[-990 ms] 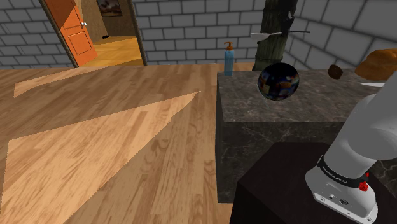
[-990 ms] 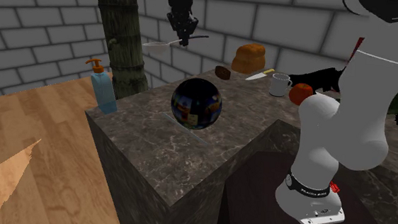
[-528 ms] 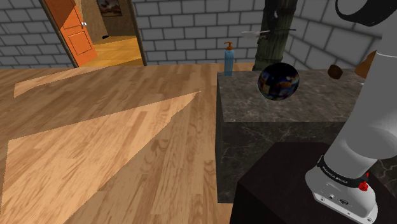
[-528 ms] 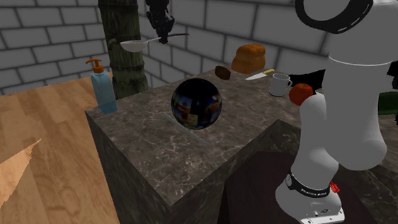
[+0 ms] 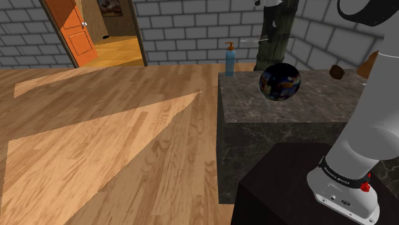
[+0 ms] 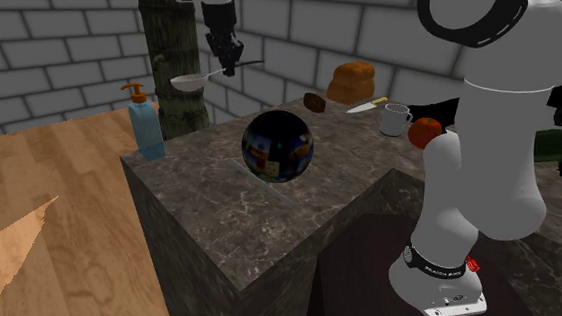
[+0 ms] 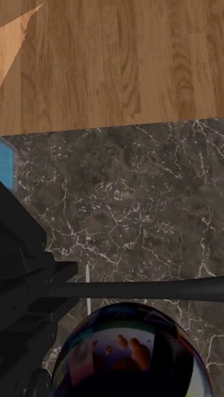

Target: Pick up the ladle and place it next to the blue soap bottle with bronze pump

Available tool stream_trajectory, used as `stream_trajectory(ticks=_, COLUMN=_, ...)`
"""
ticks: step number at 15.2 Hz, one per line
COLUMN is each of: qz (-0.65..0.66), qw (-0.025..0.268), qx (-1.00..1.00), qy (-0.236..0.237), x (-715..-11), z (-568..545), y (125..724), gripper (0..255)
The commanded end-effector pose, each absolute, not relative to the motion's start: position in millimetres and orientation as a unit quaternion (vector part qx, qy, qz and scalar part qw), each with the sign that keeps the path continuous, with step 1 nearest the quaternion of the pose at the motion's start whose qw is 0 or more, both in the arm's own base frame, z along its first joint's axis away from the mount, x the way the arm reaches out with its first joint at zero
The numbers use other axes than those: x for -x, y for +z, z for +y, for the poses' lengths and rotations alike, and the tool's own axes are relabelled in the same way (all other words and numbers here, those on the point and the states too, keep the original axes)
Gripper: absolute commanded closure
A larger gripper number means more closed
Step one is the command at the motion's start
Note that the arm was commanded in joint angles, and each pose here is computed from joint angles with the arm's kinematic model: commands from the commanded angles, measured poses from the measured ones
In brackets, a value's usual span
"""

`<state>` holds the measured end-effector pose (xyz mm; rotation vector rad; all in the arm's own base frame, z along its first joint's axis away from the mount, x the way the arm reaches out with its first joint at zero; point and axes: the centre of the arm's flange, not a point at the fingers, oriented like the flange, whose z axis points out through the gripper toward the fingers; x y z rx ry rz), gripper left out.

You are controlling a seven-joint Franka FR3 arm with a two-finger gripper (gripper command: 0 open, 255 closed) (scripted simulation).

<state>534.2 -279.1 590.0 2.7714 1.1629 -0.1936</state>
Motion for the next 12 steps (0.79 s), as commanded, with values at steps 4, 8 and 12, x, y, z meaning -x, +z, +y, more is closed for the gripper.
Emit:
stream_trajectory(ticks=4, qz=0.385, qw=0.065, qx=-0.918, qy=-0.064, x=-533, z=-279, y=564, gripper=255)
stream_trajectory(ticks=8, qz=0.385, qw=0.065, qx=-0.918, qy=-0.064, x=-533, z=-279, y=543, gripper=255)
stream_trajectory(ticks=12, qz=0.385, qw=0.065, qx=-0.918, qy=-0.064, x=-533, z=-279, y=522, gripper=255)
